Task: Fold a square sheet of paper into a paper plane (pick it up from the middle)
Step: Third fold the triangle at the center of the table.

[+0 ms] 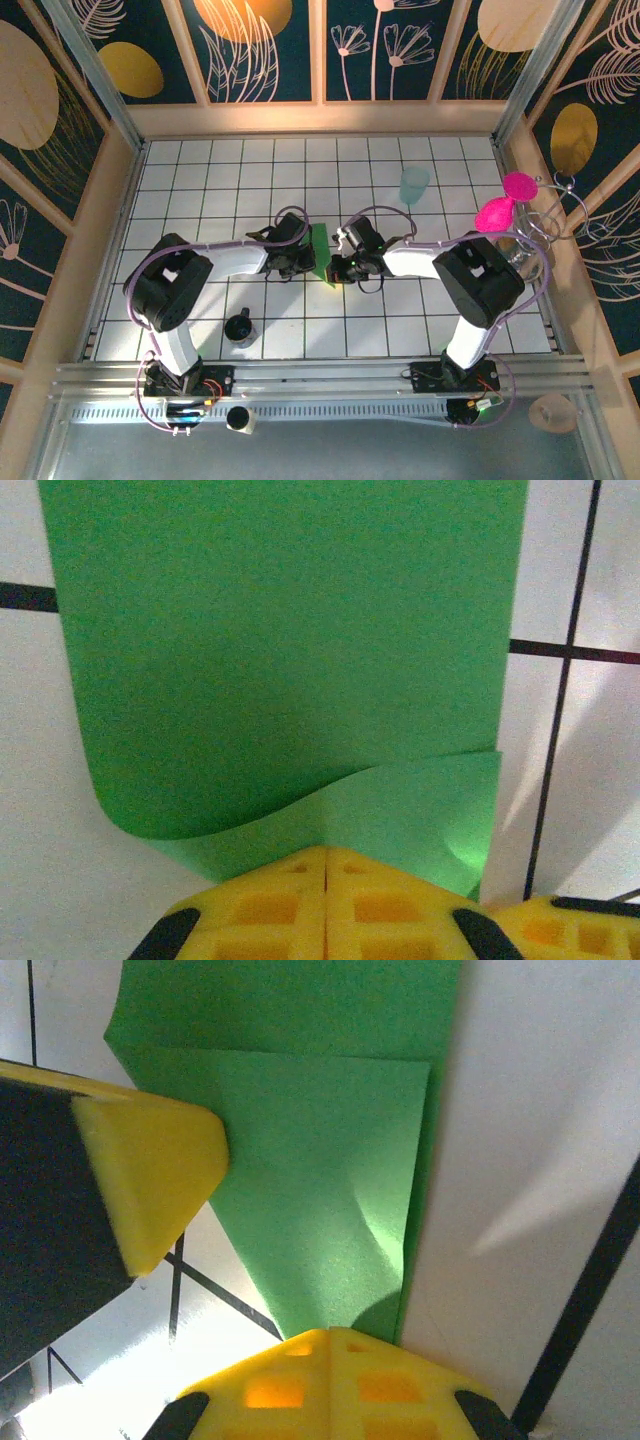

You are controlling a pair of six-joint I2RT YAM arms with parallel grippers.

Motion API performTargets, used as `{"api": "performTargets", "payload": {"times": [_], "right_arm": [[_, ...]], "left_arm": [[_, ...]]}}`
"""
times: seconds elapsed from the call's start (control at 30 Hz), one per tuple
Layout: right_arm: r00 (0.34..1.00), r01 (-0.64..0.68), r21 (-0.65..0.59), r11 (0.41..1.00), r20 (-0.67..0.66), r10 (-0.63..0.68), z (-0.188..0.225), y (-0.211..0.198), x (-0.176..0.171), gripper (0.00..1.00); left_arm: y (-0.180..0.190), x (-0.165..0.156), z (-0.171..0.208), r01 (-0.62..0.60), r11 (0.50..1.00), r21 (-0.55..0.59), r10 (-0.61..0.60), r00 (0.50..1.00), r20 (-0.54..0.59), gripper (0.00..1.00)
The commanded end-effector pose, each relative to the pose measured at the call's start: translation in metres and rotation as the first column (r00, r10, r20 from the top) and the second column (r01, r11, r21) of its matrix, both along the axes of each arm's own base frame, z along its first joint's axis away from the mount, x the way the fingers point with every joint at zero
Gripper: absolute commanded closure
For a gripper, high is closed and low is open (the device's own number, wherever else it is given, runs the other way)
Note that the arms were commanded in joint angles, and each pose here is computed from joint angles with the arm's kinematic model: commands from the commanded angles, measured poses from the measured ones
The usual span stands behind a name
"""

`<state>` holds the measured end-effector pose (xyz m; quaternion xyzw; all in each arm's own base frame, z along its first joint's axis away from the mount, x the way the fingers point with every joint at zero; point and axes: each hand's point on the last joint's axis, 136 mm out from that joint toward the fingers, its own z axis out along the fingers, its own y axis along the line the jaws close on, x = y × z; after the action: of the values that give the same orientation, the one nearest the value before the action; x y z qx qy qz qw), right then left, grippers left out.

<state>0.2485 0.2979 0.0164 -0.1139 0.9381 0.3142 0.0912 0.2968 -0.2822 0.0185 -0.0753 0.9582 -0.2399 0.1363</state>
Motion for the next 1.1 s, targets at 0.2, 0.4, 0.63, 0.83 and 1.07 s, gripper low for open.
{"api": "performTargets", "payload": {"times": [0.2,0.4,0.63,0.83,1.07], "right_arm": [[0.996,0.021,-0.135,0.991,-0.085,-0.033,-0.037,-0.023,-0.015,1.00],[0.994,0.024,-0.151,0.988,-0.097,-0.039,-0.040,-0.027,-0.018,1.00],[0.993,0.022,-0.188,0.982,-0.114,-0.044,-0.047,-0.035,-0.022,1.00],[0.990,0.019,-0.271,0.962,-0.130,-0.056,-0.062,-0.052,-0.030,1.00],[0.987,0.018,-0.330,0.944,-0.147,-0.070,-0.073,-0.068,-0.038,1.00]], "left_arm": [[-0.022,-0.008,0.030,0.099,0.991,-0.094,-0.090,0.992,0.091,0.91],[-0.026,-0.015,0.005,0.108,0.990,-0.091,-0.107,0.994,0.025,0.91],[-0.018,-0.016,-0.013,0.091,0.995,-0.035,-0.092,0.996,-0.005,0.91],[0.003,-0.010,-0.028,0.066,0.996,0.068,-0.065,0.998,-0.022,0.90],[0.036,0.008,-0.032,0.044,0.992,0.119,-0.044,0.999,-0.006,0.90]]}}
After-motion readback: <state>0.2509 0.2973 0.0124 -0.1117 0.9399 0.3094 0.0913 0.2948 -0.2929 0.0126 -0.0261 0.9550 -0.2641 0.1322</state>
